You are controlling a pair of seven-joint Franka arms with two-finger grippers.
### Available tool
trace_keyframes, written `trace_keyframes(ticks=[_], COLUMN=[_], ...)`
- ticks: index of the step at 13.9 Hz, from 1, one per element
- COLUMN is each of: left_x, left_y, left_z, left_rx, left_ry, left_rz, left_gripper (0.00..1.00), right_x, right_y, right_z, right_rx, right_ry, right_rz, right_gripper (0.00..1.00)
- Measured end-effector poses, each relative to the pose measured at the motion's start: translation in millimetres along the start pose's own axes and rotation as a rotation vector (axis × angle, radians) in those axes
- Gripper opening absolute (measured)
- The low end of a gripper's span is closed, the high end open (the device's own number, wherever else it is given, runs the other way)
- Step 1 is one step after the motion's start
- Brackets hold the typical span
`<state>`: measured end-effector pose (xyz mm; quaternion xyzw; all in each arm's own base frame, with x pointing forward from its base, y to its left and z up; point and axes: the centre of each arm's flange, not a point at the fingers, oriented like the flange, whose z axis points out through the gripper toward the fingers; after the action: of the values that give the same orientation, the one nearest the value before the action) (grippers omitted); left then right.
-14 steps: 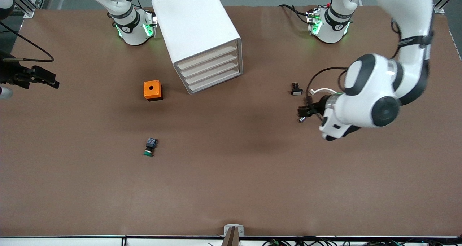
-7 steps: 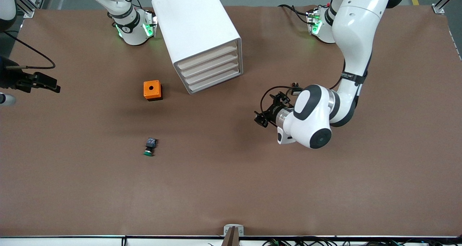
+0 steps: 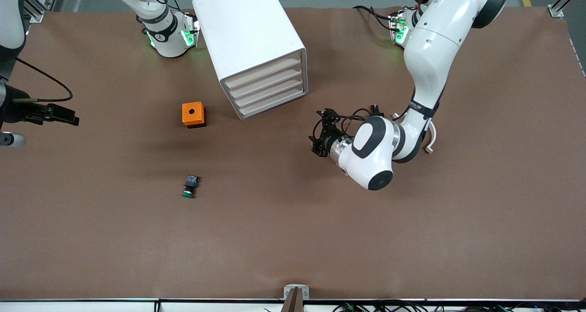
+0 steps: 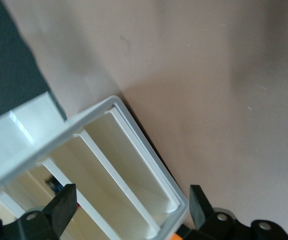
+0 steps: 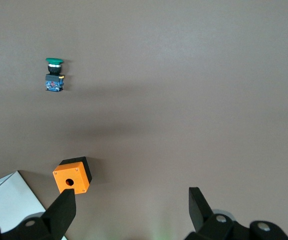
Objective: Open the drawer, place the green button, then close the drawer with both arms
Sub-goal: 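Move the left gripper toward the white cabinet's drawer front, then grip the drawer with the left gripper while the right gripper reaches the button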
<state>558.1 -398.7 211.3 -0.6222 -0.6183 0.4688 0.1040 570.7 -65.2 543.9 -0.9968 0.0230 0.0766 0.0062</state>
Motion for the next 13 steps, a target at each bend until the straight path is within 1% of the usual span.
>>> trace_keyframes(ticks=[3,6,8,10,11,12,13], left_x=[10.6,18.5,18.7,16.9,15.6,15.6,17.6], left_y=[18.4,28.2,28.3,25.2,23.8,23.8,25.5], left_z=[22.3,51.9,69.9,85.4,93.5,101.7,109.5], left_rx=[0.061,0.143,0.211,0.277,0.306,0.331,0.351], left_ry=[-0.063,-0.071,-0.077,-0.076,-0.073,-0.073,-0.075], left_rz=[-0.158,-0.284,-0.329,-0.355,-0.366,-0.377,-0.386], left_gripper=[1.0,1.0,0.99,0.96,0.88,0.74,0.64], right_x=[1.6,3.4,4.8,6.9,7.9,9.0,10.3], right_y=[0.0,-0.3,-1.8,-6.3,-10.3,-14.2,-17.6], right_z=[-0.1,3.1,5.1,6.9,7.4,7.5,7.7], right_rx=[0.0,0.002,0.003,0.005,0.005,0.004,0.004], right_ry=[0.008,0.002,0.0,0.002,0.006,0.012,0.02], right_rz=[0.0,0.0,0.004,0.024,0.029,0.032,0.034], right_gripper=[1.0,1.0,1.0,1.0,1.0,1.0,1.0])
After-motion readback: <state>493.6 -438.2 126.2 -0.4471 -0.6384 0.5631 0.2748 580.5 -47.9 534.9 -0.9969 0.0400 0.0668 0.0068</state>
